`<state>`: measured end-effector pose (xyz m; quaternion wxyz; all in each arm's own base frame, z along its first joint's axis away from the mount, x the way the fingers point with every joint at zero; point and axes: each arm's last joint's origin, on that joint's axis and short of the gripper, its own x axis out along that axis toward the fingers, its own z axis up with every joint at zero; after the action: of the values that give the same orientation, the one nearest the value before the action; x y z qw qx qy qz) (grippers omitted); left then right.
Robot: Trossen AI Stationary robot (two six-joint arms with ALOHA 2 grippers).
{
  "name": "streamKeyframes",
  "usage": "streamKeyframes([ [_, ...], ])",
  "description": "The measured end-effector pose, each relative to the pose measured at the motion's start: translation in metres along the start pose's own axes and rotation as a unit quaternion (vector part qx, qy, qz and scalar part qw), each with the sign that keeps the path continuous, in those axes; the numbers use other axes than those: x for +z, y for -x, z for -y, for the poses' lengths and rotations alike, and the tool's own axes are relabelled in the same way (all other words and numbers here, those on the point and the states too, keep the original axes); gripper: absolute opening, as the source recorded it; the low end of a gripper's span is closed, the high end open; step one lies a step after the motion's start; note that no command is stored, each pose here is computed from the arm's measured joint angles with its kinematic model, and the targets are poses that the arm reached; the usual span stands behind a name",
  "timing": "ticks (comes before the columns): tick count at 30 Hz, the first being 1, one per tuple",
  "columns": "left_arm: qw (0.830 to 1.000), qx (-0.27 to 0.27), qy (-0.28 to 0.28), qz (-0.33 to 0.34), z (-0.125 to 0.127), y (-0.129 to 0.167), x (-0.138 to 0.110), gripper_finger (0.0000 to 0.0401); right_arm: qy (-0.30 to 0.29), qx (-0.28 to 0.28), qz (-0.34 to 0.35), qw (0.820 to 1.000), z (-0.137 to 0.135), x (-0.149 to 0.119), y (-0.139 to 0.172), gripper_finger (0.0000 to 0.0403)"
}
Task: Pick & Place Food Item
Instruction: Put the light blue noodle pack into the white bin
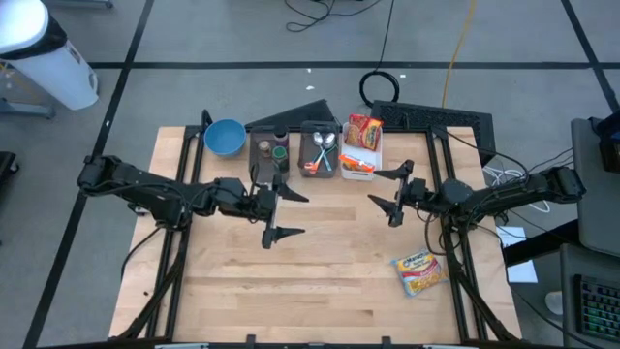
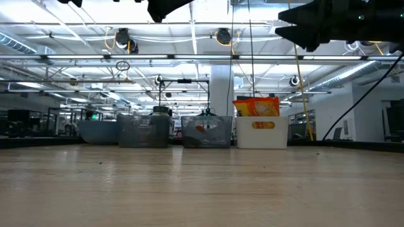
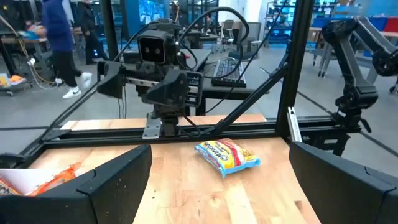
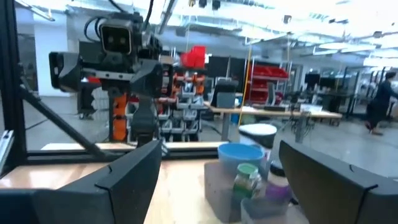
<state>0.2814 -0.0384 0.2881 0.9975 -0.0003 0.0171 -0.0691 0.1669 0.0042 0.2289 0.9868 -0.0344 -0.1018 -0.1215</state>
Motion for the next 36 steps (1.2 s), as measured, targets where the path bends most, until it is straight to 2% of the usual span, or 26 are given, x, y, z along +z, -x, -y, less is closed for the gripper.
streamKeyframes([
  [11, 1.0, 0.0, -0.025, -0.004, 0.0, 0.0, -0.001, 0.039, 0.021, -0.002, 0.018, 1.0, 0.0, 0.003, 0.0, 0.032],
  [17, 1.0, 0.0, -0.031, -0.004, 0.0, 0.0, -0.001, 0.039, 0.052, -0.015, 0.016, 0.998, 0.001, 0.004, 0.0, 0.032],
  [21, 1.0, 0.0, -0.03, -0.007, 0.0, 0.0, -0.002, 0.039, 0.03, -0.006, 0.018, 0.999, 0.001, 0.009, -0.004, 0.032],
  [24, 0.999, 0.0, -0.027, -0.019, 0.0, 0.0, -0.004, 0.039, 0.047, 0.005, -0.066, 0.997, -0.002, 0.014, -0.015, 0.032],
  [26, 0.999, 0.0, -0.026, -0.024, 0.0, 0.0, -0.005, 0.039, 0.06, 0.018, -0.134, 0.989, -0.006, 0.02, -0.025, 0.032],
  [31, 0.999, 0.0, -0.023, -0.027, 0.0, 0.0, -0.005, 0.039, 0.075, 0.056, -0.236, 0.967, -0.018, 0.047, -0.044, 0.032],
  [36, 0.999, 0.001, -0.004, -0.046, 0.0, 0.0, -0.009, 0.039, 0.018, 0.102, -0.323, 0.941, -0.023, 0.067, -0.048, 0.032],
])
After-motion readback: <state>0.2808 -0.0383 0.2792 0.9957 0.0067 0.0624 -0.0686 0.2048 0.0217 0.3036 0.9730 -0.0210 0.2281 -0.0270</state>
